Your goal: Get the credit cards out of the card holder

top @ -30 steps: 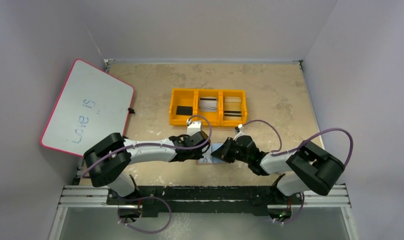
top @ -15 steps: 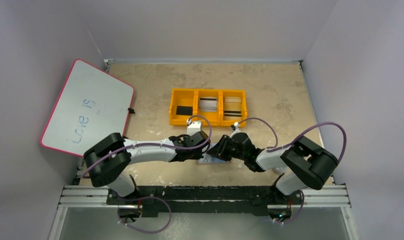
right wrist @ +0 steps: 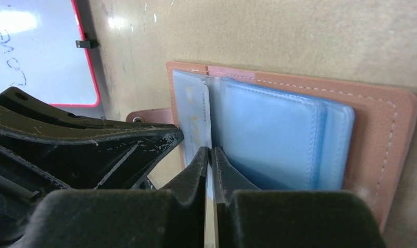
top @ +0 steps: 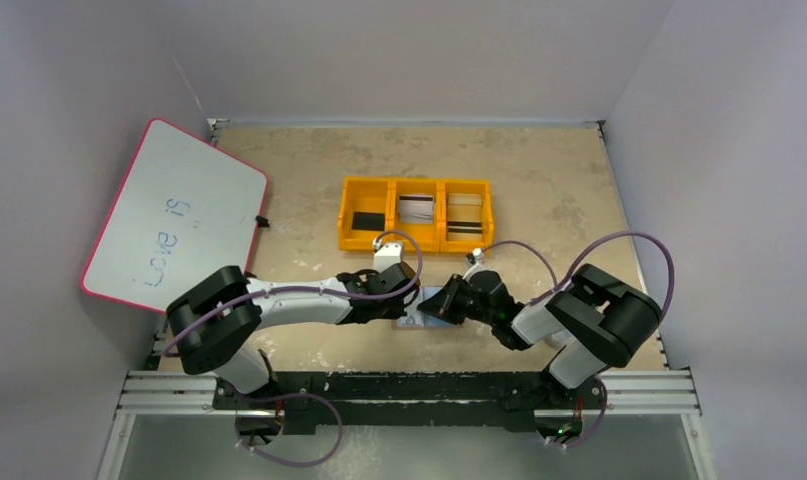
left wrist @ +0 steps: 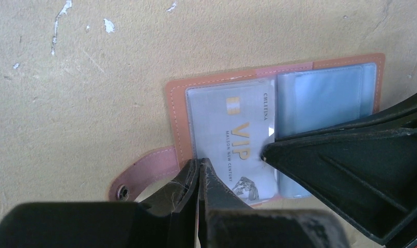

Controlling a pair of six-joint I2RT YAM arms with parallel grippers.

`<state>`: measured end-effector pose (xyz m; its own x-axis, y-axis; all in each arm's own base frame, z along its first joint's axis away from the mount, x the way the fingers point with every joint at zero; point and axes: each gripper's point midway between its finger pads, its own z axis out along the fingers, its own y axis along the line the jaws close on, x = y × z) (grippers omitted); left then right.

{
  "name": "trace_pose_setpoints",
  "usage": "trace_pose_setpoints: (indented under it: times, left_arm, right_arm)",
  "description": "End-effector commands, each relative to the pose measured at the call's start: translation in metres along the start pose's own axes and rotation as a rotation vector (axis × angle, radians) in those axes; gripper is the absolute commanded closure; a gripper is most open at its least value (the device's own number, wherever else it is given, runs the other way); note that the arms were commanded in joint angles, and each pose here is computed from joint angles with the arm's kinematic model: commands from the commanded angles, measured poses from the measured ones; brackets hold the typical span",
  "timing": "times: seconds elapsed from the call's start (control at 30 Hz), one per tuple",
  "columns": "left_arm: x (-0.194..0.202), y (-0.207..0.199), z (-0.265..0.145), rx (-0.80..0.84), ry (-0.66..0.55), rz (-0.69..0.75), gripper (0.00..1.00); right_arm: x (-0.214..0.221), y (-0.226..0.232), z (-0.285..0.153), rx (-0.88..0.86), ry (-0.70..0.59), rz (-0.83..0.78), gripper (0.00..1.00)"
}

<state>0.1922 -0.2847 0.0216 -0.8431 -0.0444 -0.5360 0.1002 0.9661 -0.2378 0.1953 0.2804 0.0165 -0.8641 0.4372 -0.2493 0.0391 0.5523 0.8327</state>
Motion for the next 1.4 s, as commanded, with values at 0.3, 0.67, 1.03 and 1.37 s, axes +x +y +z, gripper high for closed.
trace_pose_setpoints:
  times: [0.3, 0.67, 1.03, 1.37]
  left_arm:
    - [0.009, 0.001, 0.007, -0.013, 0.012, -0.008, 1.0]
    - [0.002, -0.002, 0.002, 0.003, -0.015, -0.018, 1.0]
    - [-0.006, -0.021, -0.009, 0.118, -0.036, -0.027, 0.72]
    - [0.024, 0.031, 0.019, -0.24, 0.033, 0.128, 0.84]
  right_arm:
    - [-0.01, -0.001, -0.02, 0.001, -0.058, 0.015, 1.0]
    - [-0.006, -0.019, -0.022, 0.041, -0.024, 0.008, 1.0]
    - [0.001, -0.027, -0.013, 0.049, 0.006, 0.055, 1.0]
    - [-0.003, -0.024, -0.016, 0.044, -0.007, 0.043, 1.0]
